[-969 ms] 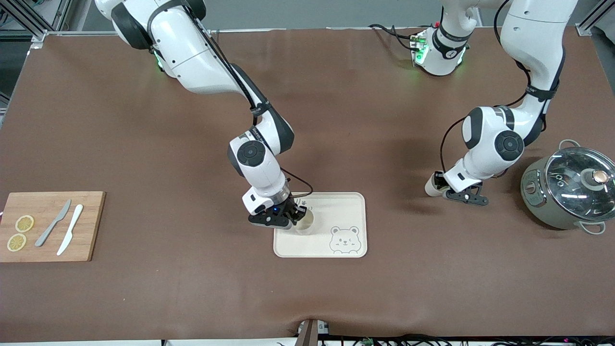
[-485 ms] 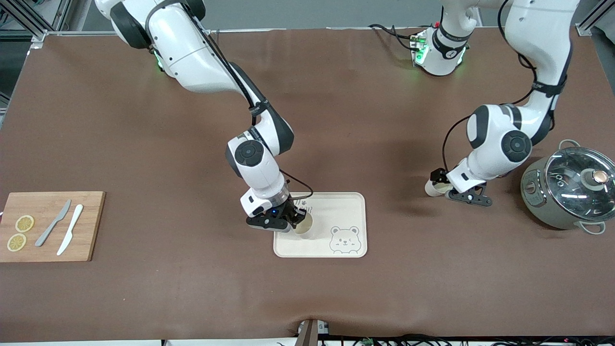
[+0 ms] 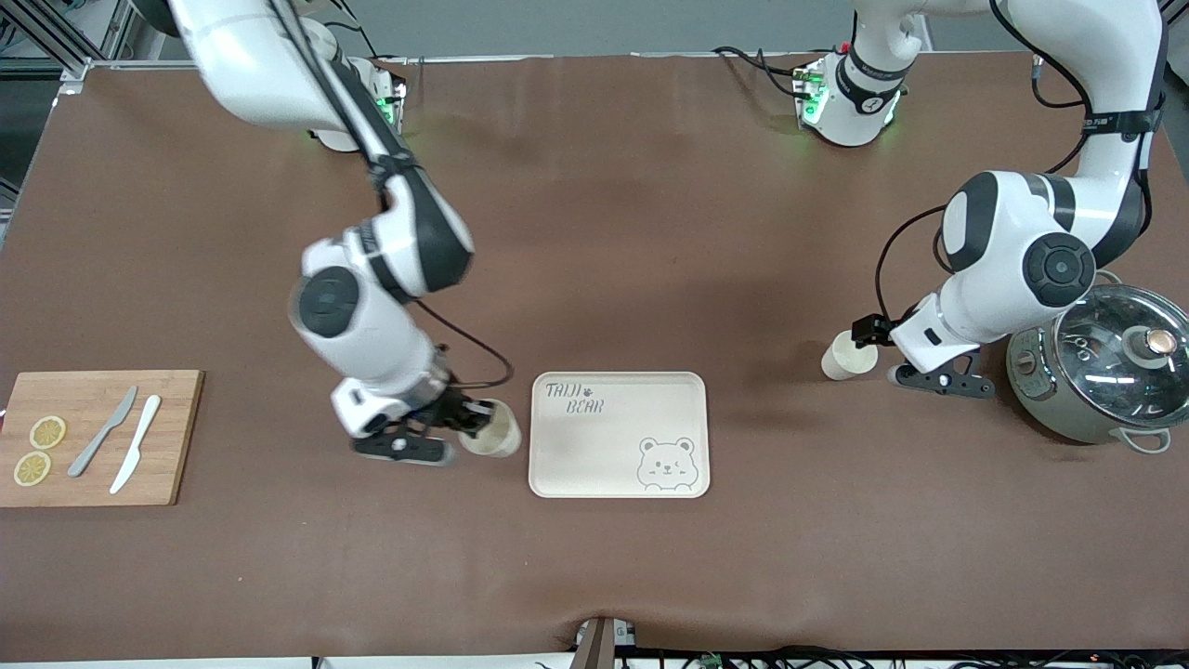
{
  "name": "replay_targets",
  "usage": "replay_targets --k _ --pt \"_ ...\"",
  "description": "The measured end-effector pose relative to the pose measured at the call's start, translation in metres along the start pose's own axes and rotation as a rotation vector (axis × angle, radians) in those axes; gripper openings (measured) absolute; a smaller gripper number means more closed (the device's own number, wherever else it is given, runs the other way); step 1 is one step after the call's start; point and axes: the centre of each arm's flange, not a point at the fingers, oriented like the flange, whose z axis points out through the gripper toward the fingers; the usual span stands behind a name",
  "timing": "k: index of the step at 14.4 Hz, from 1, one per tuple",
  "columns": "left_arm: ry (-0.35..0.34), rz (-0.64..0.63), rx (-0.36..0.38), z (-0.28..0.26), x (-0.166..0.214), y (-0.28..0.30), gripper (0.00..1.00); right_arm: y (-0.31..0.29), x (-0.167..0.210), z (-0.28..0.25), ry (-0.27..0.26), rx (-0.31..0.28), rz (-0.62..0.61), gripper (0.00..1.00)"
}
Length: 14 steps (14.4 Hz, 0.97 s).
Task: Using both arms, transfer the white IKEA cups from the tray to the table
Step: 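Set the cup down with the left gripper while the right gripper lifts its cup, then carry the cup beside the cutting board with the right gripper and lower it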
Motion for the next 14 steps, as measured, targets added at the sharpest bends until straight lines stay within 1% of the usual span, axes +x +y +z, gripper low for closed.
replay_targets --k 3,6,9,11,12,14 --pt "0.070 -0.022 0.002 -0.022 0.035 0.000 1.00 0.063 -0.019 -0.025 -0.045 -0.018 -0.055 0.04" --pt "0.131 -0.030 0.002 -0.041 0.063 -0.002 1.00 0.114 -0.038 -0.040 -0.071 -0.031 -0.111 0.04" --pt "0.174 -0.047 0.003 -0.051 0.085 -0.007 1.00 0.179 -0.048 -0.046 -0.091 -0.041 -0.194 0.04" --pt "0.190 -0.063 0.003 -0.047 0.103 -0.010 1.00 0.225 -0.046 -0.046 -0.093 -0.045 -0.250 0.04" --pt "0.192 -0.065 0.004 -0.039 0.112 -0.012 1.00 0.246 -0.045 -0.046 -0.085 -0.048 -0.270 0.04" --pt "0.188 -0.071 0.005 -0.019 0.127 -0.018 1.00 0.270 -0.046 -0.040 -0.054 -0.058 -0.289 0.04"
